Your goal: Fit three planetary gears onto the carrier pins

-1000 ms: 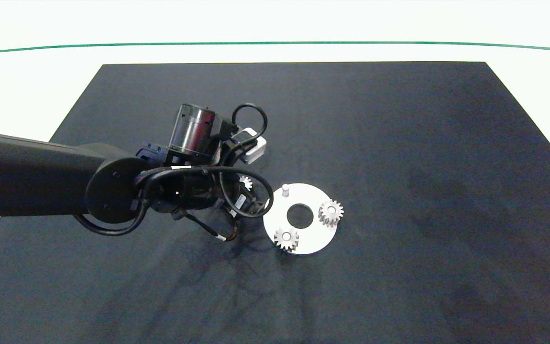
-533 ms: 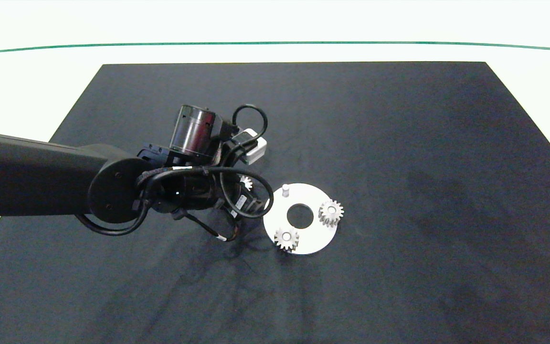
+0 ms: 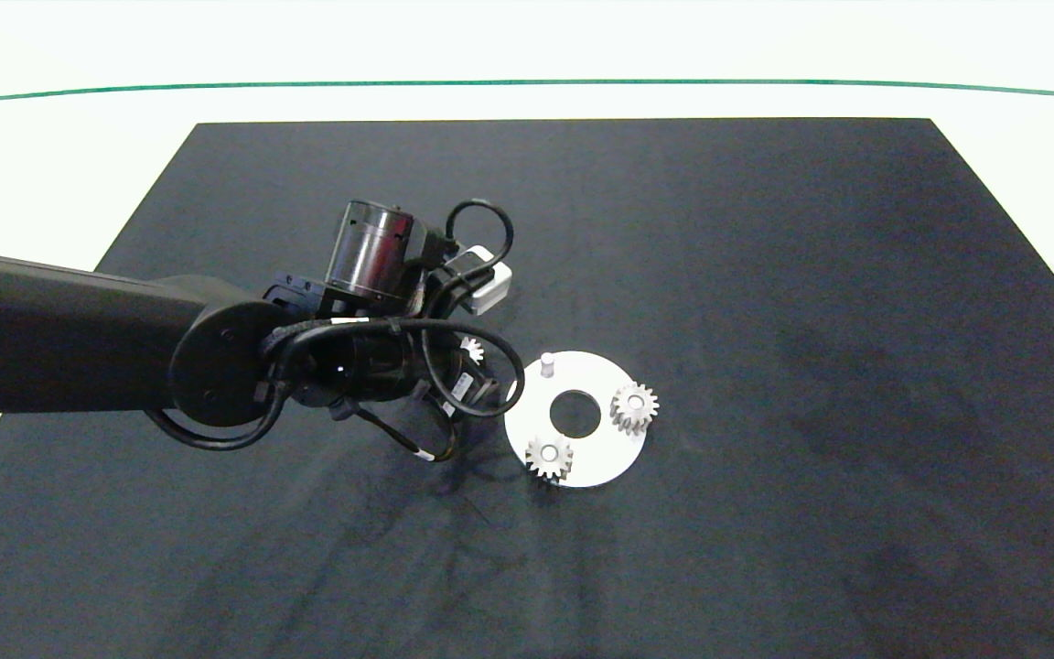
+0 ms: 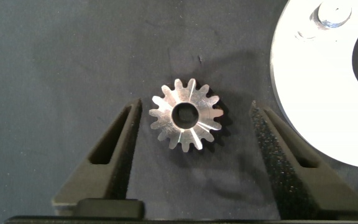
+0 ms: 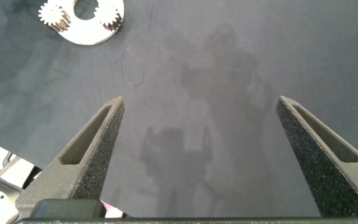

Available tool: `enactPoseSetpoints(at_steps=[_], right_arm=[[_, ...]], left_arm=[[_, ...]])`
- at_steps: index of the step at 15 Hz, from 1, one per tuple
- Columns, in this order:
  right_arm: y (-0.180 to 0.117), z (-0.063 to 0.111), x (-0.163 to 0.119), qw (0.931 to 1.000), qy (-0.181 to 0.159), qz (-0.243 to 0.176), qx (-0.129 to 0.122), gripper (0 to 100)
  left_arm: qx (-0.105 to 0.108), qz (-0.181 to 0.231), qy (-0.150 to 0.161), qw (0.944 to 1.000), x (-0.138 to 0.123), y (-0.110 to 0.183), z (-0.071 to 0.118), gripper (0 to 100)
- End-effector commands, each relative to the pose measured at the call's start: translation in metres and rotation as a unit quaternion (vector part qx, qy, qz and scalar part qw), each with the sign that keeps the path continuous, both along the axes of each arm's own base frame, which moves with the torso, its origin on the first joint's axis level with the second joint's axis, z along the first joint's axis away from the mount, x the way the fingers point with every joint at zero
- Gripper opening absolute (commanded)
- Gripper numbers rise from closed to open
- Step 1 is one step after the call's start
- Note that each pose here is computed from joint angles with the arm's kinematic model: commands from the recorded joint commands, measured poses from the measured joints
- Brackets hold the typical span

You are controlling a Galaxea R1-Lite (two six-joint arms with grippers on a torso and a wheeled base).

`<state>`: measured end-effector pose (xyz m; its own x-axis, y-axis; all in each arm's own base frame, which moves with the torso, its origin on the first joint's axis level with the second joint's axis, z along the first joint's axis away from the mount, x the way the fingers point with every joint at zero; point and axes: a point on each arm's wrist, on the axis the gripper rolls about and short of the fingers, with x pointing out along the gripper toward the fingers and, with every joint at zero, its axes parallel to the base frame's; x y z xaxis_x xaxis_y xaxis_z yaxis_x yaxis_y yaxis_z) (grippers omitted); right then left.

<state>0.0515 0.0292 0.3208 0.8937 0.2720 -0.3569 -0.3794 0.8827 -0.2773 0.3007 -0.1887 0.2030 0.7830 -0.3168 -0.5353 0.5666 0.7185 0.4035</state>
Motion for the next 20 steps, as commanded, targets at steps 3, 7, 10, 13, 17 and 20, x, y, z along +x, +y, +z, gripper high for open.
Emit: enactPoseSetpoints(at_steps=[3,7,10,13,17,20], right_arm=[[0.0002,-0.0003,0.0002,1.0000,0.002,0.000,-0.002,100],[0.0004,-0.0003,0.0002,1.0000,0.003,0.004,0.000,100],[0.0001,-0.0003,-0.0002,1.0000,0.002,0.004,0.000,100],[0.0001,-0.0003,-0.0002,1.0000,0.002,0.004,0.000,100],[0.0001,-0.0003,-0.0002,1.0000,0.002,0.004,0.000,100],[0.0001,-0.0003,-0.0002,1.0000,0.002,0.004,0.000,100]], left_arm=[[0.000,-0.001,0.001,1.0000,0.0006,0.0001,-0.0007,59],[0.000,-0.001,0.000,1.0000,0.0006,0.0001,-0.0009,51],[-0.001,0.003,0.000,1.0000,0.0024,0.0028,-0.0010,45],[-0.005,-0.002,0.003,1.0000,0.0029,0.0039,-0.0015,39],[-0.005,-0.003,0.004,1.0000,0.0029,0.0033,-0.0020,30],[-0.005,-0.003,0.003,1.0000,0.0029,0.0039,-0.0015,24]])
